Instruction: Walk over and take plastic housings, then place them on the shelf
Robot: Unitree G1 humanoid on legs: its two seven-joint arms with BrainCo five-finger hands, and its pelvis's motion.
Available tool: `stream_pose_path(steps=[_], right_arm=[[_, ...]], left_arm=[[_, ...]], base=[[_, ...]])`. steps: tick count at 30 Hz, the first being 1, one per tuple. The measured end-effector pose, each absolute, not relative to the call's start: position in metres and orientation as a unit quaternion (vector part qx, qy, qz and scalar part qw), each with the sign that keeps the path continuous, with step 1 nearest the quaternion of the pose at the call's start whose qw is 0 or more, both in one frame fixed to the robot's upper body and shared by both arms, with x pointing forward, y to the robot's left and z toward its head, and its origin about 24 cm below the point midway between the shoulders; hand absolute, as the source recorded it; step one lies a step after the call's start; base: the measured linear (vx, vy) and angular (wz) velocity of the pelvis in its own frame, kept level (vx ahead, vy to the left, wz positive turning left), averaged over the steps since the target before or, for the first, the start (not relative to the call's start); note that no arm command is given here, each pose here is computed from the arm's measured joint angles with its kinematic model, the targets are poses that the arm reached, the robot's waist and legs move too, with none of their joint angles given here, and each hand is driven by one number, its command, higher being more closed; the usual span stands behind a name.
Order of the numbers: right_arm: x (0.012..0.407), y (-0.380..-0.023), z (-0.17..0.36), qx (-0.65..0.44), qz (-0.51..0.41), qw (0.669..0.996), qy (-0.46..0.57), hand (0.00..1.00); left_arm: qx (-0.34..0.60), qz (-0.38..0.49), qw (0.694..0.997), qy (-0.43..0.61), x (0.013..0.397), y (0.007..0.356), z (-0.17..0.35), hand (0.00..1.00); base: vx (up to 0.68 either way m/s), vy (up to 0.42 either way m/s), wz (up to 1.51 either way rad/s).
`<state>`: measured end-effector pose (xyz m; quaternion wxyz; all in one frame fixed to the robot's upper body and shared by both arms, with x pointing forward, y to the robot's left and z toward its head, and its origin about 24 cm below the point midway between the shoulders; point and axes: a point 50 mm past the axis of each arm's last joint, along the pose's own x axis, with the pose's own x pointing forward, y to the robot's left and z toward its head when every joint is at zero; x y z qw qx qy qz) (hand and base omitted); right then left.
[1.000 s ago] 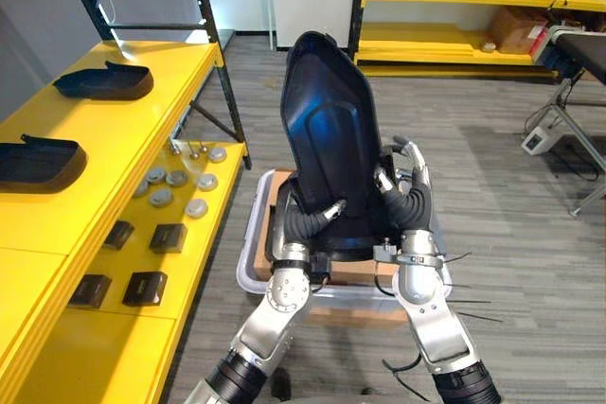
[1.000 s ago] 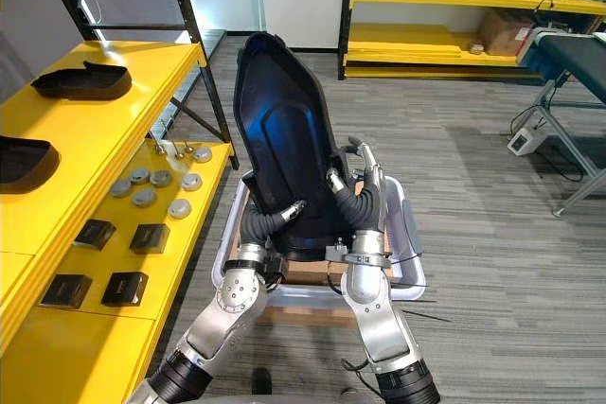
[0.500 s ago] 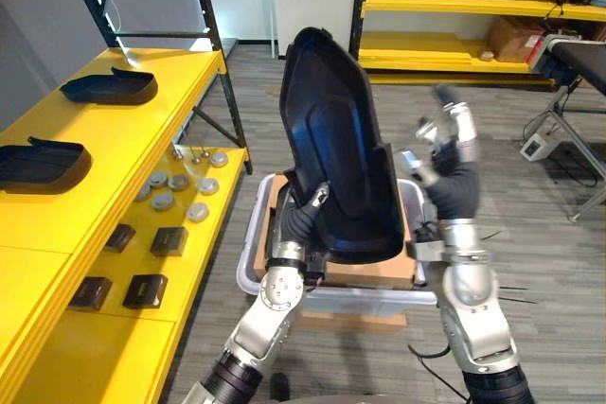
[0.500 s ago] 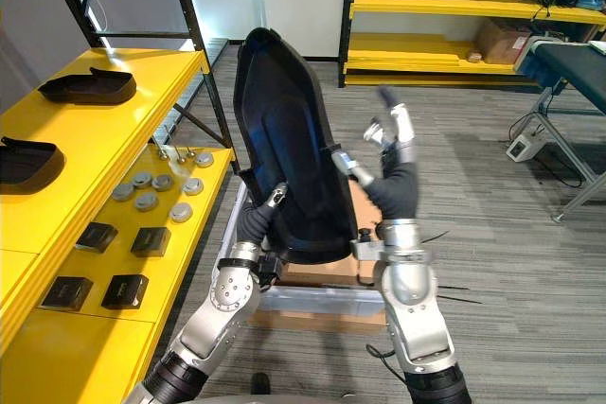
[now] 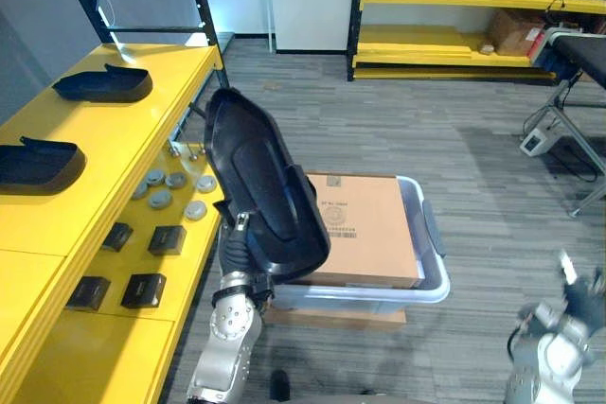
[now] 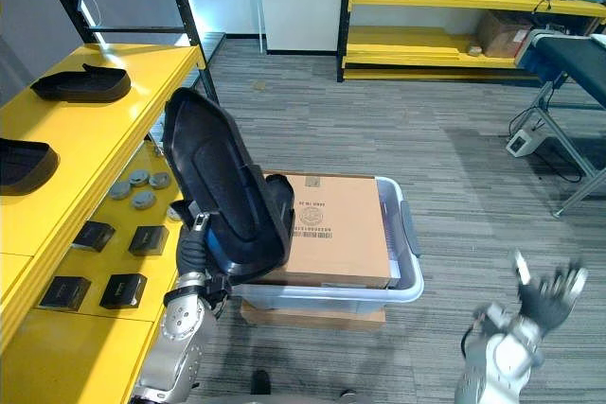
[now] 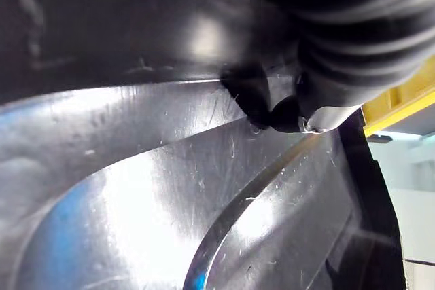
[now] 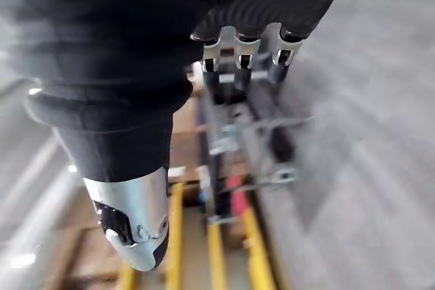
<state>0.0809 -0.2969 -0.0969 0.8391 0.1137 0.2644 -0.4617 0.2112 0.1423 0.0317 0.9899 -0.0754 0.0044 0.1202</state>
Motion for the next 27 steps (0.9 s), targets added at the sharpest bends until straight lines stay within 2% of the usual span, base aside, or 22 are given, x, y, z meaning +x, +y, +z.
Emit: stream_pose_path(steps=[4,7,16,23,27], right_arm=[[0.045,-0.259,-0.140,0.138,-0.400,0.811,0.403,0.00],[0.047,-0.236,-0.148,0.128,-0.341,0.819,0.444,0.00],[0.053,-0.238,-0.152,0.086,-0.300,0.828,0.467,0.00],[0.096,-0.222,-0.151,0.107,-0.267,0.843,0.454,0.00],[0.101,-0.212,-0.151,0.103,-0.242,0.852,0.452,0.00]], left_arm=[[-0.073,0.093,0.993,0.005,0.206,0.141,0.031,1.00],[-0.084,0.092,0.992,-0.016,0.200,0.140,0.040,1.00],[-0.101,0.032,0.993,-0.052,0.218,0.114,0.056,1.00],[-0.124,-0.011,0.991,-0.047,0.221,0.098,0.055,1.00],[-0.123,-0.018,0.991,-0.047,0.222,0.094,0.056,1.00]], base=[[-0.03,-0.008,0.23],[-0.05,-0.020,0.83],[0.05,0.068,2.00],[0.17,0.136,0.96],[0.29,0.191,0.90]])
